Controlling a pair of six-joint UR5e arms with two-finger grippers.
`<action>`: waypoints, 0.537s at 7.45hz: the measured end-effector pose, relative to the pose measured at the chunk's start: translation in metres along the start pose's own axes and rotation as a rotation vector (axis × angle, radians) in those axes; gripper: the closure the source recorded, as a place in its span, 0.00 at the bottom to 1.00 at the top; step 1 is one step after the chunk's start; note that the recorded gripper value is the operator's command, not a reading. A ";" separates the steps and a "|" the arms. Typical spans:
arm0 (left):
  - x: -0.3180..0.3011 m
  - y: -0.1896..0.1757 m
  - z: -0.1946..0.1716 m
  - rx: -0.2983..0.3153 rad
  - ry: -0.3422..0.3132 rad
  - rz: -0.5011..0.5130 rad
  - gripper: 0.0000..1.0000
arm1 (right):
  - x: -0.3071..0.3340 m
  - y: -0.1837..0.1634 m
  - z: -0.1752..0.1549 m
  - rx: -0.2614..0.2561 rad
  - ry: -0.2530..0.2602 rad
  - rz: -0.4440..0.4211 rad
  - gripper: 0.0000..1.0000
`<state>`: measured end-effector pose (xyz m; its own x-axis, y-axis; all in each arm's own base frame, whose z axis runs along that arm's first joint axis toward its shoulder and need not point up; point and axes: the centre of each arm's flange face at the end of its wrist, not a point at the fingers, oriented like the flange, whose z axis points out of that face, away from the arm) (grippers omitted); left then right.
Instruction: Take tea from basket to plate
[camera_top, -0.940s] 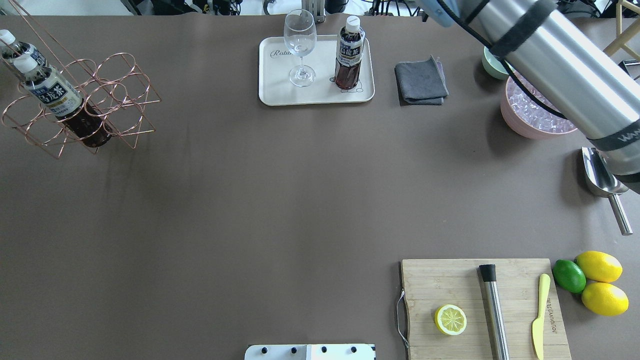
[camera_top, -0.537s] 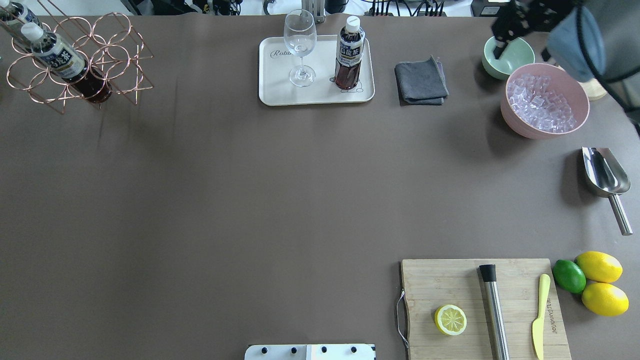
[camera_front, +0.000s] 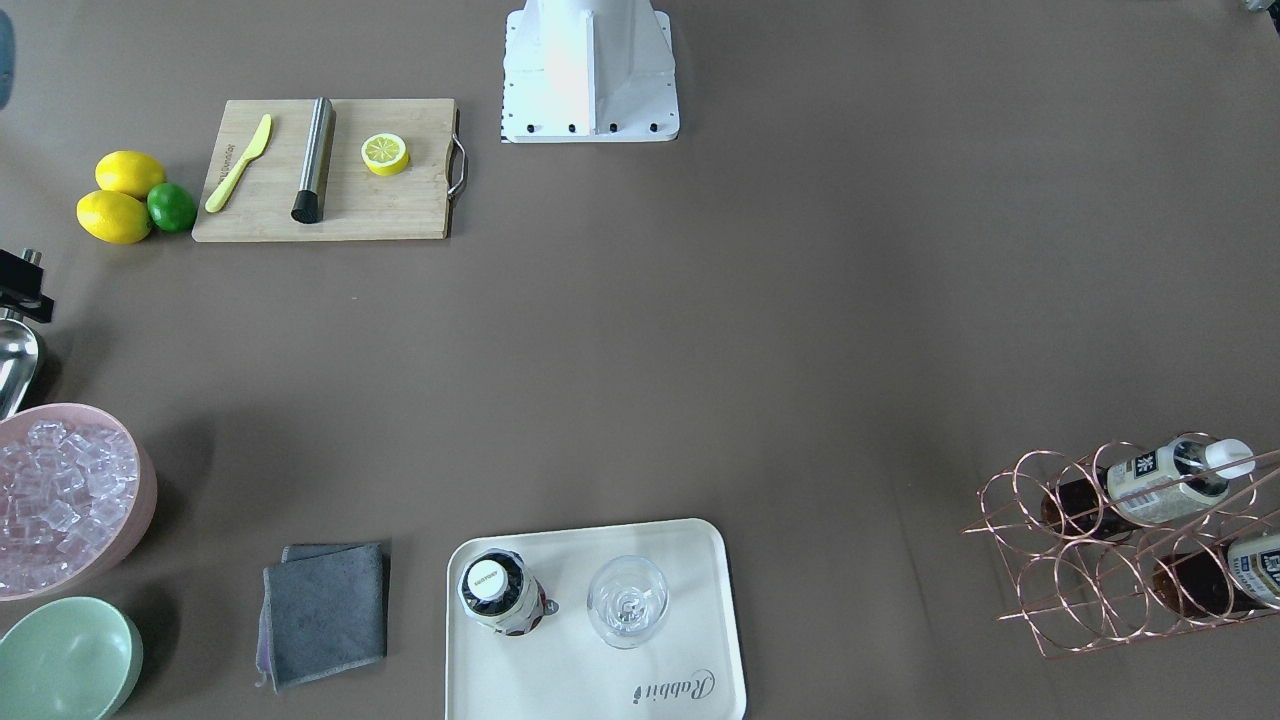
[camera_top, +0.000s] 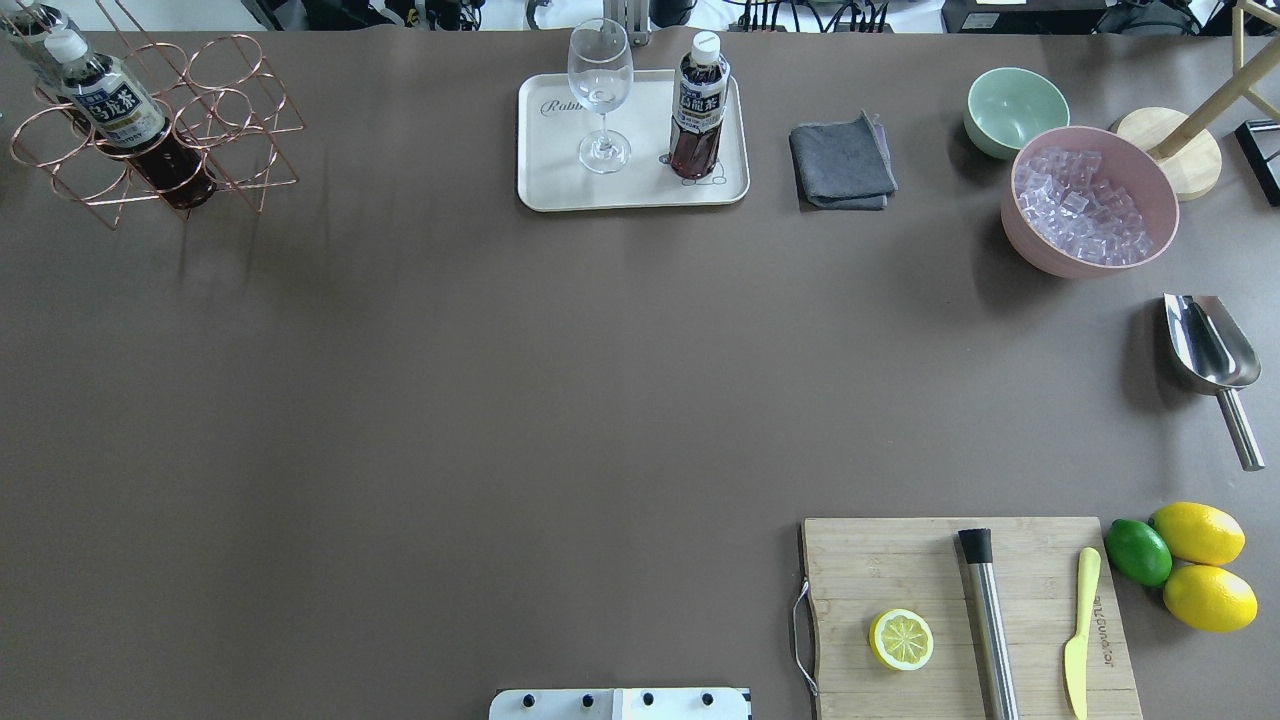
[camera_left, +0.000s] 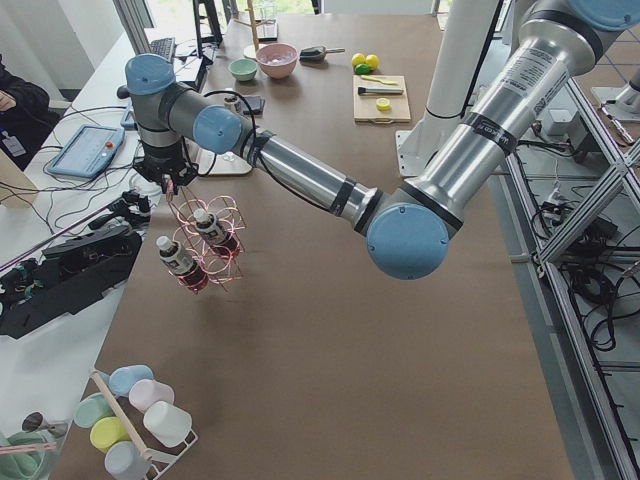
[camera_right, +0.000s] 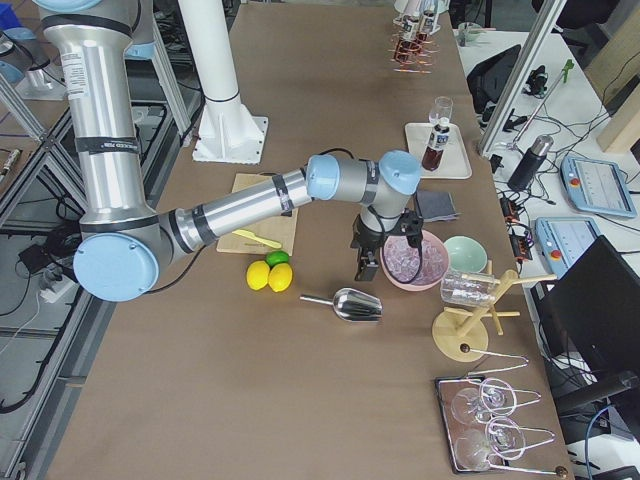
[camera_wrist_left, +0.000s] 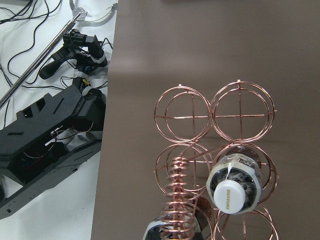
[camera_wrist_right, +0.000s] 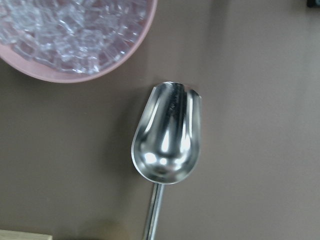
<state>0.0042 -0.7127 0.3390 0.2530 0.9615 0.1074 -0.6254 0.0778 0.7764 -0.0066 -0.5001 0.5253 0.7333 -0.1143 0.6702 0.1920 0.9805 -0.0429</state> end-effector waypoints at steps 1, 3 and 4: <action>-0.003 -0.001 0.003 -0.002 -0.003 0.004 1.00 | 0.055 0.019 0.020 0.007 -0.002 0.016 0.00; -0.003 0.000 0.009 -0.017 -0.005 0.007 1.00 | 0.109 0.032 0.044 0.038 0.000 0.029 0.00; -0.004 0.000 0.014 -0.028 -0.006 0.009 1.00 | 0.115 0.034 0.046 0.043 0.001 0.030 0.00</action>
<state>0.0135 -0.7203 0.3470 0.2513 0.9606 0.1184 -0.6481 0.0762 0.7577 0.0540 -0.4726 0.6350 0.7388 -0.0853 0.6685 0.1421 0.9894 -0.0307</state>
